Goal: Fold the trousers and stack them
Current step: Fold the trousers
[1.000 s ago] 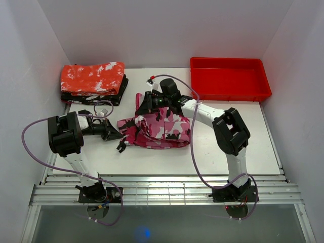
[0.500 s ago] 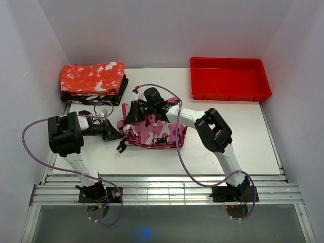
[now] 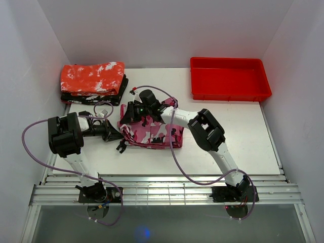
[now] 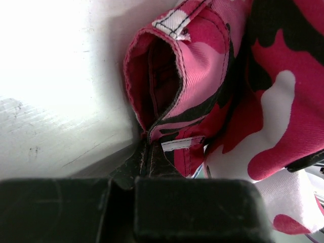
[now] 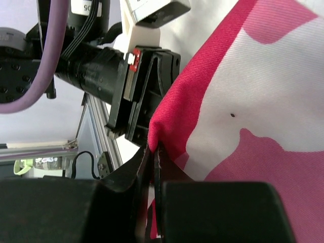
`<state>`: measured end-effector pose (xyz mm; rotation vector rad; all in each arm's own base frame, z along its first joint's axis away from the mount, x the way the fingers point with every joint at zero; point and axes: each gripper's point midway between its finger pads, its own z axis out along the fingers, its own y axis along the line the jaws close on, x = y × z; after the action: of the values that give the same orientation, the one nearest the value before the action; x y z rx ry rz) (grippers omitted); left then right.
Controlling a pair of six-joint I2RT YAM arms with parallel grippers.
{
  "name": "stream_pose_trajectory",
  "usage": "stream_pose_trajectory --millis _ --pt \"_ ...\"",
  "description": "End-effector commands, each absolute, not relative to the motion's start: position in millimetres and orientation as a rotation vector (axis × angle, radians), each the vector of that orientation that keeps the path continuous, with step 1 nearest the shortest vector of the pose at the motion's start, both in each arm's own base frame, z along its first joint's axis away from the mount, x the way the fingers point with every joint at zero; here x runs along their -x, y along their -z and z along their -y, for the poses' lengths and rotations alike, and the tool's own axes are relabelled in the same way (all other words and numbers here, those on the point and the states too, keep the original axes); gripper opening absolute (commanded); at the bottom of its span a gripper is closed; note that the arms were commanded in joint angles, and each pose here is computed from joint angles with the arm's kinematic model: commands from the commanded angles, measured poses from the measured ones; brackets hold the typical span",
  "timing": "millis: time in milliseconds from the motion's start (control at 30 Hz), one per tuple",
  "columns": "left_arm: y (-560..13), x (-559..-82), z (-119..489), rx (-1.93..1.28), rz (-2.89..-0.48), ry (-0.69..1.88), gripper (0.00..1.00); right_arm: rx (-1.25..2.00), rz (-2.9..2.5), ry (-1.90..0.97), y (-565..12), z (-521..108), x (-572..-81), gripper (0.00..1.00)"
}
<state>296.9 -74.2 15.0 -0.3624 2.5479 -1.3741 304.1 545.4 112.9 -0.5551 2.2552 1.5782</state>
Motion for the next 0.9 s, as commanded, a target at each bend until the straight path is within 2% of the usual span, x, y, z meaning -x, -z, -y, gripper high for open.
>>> stream_pose_trajectory --millis 0,467,500,600,633,667,700,733,767,800,867 --pt "2.6 -285.9 69.7 0.356 -2.63 1.241 0.0 0.564 -2.109 -1.61 -145.2 -567.2 -312.3 0.08" --pt "0.5 -287.6 62.7 0.377 -2.625 1.185 0.0 0.594 -2.127 -1.647 -132.4 -581.1 -293.3 0.08" --pt "-0.4 -287.0 61.5 0.386 -2.622 1.189 0.06 0.599 -2.122 -1.653 -132.4 -581.7 -293.0 0.08" --pt "-4.1 -286.7 48.1 0.451 -2.612 1.167 0.34 0.633 -2.089 -1.66 -139.6 -581.3 -293.0 0.14" --pt "-4.3 -286.2 38.8 0.494 -2.606 1.156 0.38 0.639 -2.077 -1.663 -143.7 -581.4 -293.9 0.16" --pt "-5.0 -288.2 30.7 0.49 -2.607 1.123 0.42 0.645 -2.064 -1.668 -147.2 -580.7 -295.0 0.2" --pt "-5.6 -284.0 25.7 0.516 -2.624 1.113 0.49 0.657 -2.041 -1.674 -153.1 -580.6 -295.3 0.33" --pt "-8.2 -283.8 14.0 0.546 -2.609 1.091 0.51 0.669 -2.016 -1.683 -160.3 -581.5 -295.2 0.42" --pt "-11.8 -281.9 7.6 0.538 -2.612 1.079 0.53 0.685 -1.998 -1.693 -165.6 -580.1 -295.6 0.54" --pt "-14.2 -282.2 0.9 0.551 -2.608 1.062 0.55 0.698 -1.972 -1.703 -175.1 -579.4 -294.9 0.72" --pt "-22.3 -279.7 -15.5 0.544 -2.599 1.014 0.56 0.74 -1.924 -1.732 -188.8 -576.8 -291.3 0.8"
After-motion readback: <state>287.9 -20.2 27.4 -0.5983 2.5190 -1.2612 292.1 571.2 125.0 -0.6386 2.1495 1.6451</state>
